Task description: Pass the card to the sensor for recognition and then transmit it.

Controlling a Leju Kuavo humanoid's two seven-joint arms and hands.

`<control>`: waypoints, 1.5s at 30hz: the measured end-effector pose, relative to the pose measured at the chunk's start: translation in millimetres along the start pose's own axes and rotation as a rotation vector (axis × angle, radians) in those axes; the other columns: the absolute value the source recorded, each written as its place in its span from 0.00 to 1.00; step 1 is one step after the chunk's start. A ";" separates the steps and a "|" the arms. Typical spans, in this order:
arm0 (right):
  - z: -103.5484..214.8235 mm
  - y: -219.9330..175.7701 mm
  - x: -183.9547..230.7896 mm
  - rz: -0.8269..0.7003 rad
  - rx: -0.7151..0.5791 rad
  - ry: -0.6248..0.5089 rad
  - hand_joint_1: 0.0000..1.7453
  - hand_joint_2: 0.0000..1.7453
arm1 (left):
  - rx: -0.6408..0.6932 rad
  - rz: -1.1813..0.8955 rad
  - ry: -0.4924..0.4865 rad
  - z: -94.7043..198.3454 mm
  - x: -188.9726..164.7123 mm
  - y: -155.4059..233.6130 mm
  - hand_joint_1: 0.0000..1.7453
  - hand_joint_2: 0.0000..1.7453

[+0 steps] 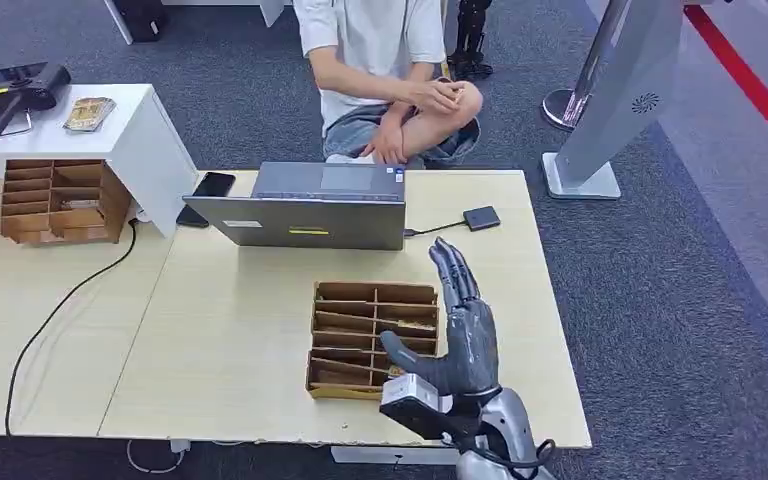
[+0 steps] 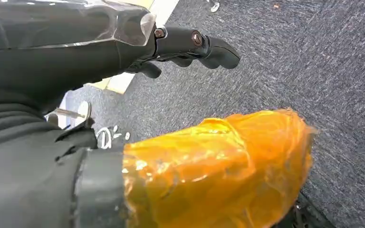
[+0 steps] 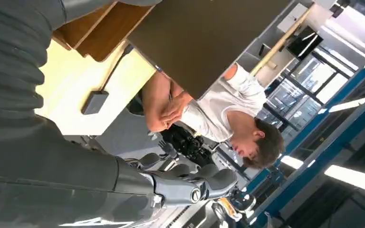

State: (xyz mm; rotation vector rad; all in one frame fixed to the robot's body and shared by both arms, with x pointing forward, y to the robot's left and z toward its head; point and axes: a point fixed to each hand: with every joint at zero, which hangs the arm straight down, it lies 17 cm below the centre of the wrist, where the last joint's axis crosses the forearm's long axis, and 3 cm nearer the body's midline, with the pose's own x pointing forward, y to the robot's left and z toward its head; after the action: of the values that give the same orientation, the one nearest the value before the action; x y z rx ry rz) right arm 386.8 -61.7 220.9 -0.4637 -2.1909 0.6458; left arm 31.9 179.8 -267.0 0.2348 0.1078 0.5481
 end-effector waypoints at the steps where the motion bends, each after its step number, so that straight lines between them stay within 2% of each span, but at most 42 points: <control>1: 0.6 0.8 0.4 0.006 0.004 -0.003 0.00 1.00 | 0.000 0.000 0.000 0.0 0.0 0.0 0.00 0.00; 15: 8.1 14.4 -1.2 0.113 0.075 -0.016 0.00 1.00 | 0.001 -0.003 -0.002 0.0 0.2 0.1 0.00 0.00; 31: 16.5 33.0 -25.3 0.225 0.179 0.022 0.00 1.00 | -0.001 -0.011 -0.005 -0.1 0.8 0.0 0.00 0.00; 45: 22.4 38.9 -43.6 0.290 0.212 0.055 0.00 1.00 | -0.003 -0.016 -0.009 -0.4 1.9 0.3 0.00 0.00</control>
State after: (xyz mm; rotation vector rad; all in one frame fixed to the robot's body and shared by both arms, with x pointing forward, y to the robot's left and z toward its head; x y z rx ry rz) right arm 401.0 -59.6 160.0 -0.6843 -1.9930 0.9973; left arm 33.3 181.1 -267.4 0.2335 0.1002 0.5316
